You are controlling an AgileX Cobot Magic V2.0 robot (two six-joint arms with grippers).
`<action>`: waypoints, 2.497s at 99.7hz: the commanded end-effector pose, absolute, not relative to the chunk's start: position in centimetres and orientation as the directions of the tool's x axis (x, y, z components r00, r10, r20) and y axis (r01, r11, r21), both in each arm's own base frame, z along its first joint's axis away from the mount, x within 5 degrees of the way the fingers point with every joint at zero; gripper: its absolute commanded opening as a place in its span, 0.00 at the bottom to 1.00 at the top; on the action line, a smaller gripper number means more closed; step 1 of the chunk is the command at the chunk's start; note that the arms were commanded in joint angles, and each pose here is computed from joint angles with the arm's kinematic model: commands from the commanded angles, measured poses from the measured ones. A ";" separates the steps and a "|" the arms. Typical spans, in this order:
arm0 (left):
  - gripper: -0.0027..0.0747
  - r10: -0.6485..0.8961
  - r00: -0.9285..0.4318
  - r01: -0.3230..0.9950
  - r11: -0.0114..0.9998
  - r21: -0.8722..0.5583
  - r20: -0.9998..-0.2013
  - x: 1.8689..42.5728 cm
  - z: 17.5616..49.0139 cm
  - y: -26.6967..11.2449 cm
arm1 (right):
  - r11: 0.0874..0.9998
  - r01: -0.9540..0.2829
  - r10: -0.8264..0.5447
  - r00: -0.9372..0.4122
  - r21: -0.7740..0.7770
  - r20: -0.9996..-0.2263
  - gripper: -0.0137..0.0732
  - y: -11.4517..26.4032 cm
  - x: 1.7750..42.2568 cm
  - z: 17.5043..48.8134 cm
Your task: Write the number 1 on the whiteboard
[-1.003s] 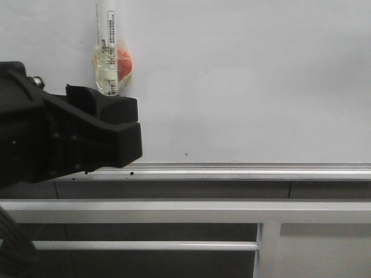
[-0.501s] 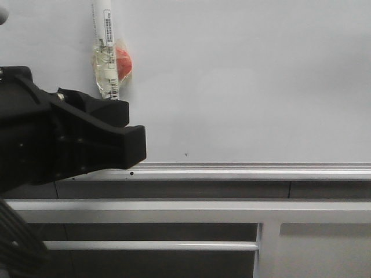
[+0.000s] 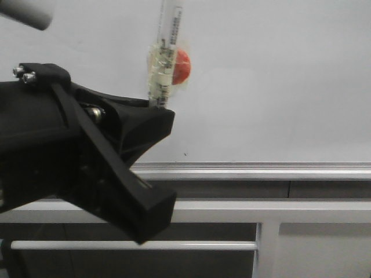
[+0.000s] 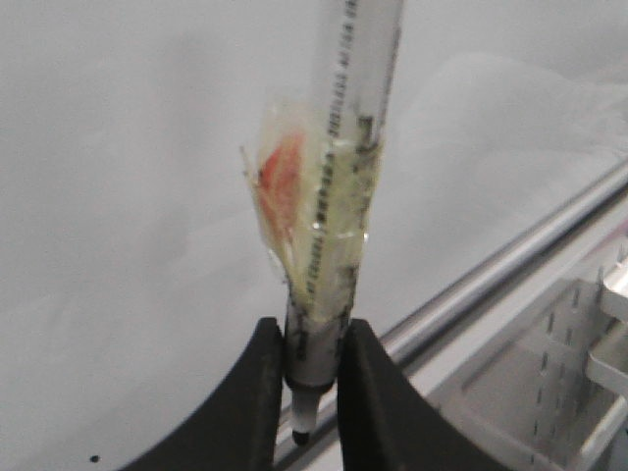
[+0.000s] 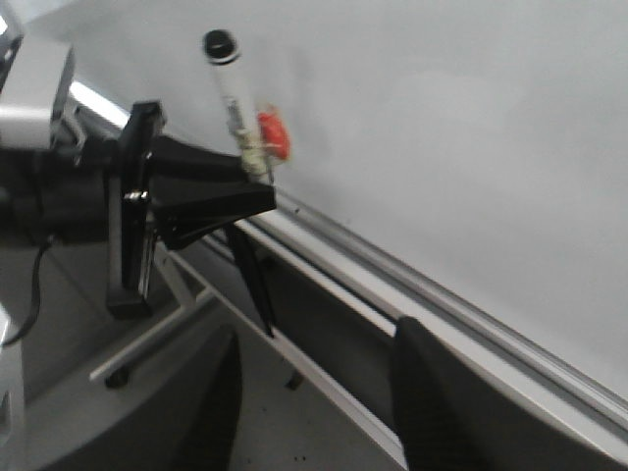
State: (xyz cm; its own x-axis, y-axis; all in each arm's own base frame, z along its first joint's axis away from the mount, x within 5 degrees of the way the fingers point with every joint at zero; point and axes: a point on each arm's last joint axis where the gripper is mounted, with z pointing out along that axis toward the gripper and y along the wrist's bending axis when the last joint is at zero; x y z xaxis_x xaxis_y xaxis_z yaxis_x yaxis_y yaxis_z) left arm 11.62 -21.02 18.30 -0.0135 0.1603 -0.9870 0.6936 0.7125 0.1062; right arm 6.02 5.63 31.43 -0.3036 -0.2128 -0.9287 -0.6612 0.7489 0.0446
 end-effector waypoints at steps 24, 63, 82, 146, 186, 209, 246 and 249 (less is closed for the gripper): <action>0.01 0.346 0.152 0.717 0.607 0.344 -0.926 10.7 22.4 -20.0 | 0.584 -0.775 -0.497 -0.106 -0.241 -0.861 0.52 8.3 9.2 33.7; 0.01 0.520 0.206 0.719 0.494 0.488 -0.829 10.8 24.4 -20.8 | 0.502 -0.826 -0.546 -0.073 -0.256 -0.835 0.63 13.0 13.1 35.5; 0.01 0.541 0.265 0.703 0.458 0.544 -0.798 10.9 24.8 -21.0 | 0.497 -0.825 -0.545 -0.055 -0.269 -0.837 0.63 13.9 13.9 36.3; 0.01 0.510 0.278 0.688 0.486 0.540 -0.814 11.1 26.0 -21.5 | 0.484 -0.840 -0.548 -0.073 -0.245 -0.833 0.58 15.1 14.6 35.5; 0.16 0.507 0.281 0.675 0.499 0.544 -0.815 11.2 26.2 -21.4 | 0.486 -0.838 -0.546 -0.069 -0.248 -0.835 0.08 15.1 14.6 35.6; 0.62 0.499 0.250 0.663 0.537 0.522 -0.830 11.4 26.3 -21.2 | 0.506 -0.834 -0.519 -0.091 -0.220 -0.850 0.08 15.1 14.7 35.7; 0.63 0.394 0.172 0.708 0.588 0.391 -0.903 9.0 27.4 -20.5 | 0.547 -0.782 -0.512 -0.032 -0.297 -0.858 0.08 12.3 13.3 37.6; 0.63 0.381 0.158 0.703 0.604 0.375 -0.911 9.0 27.6 -20.2 | 0.551 -0.781 -0.515 -0.042 -0.293 -0.856 0.08 12.0 13.2 37.6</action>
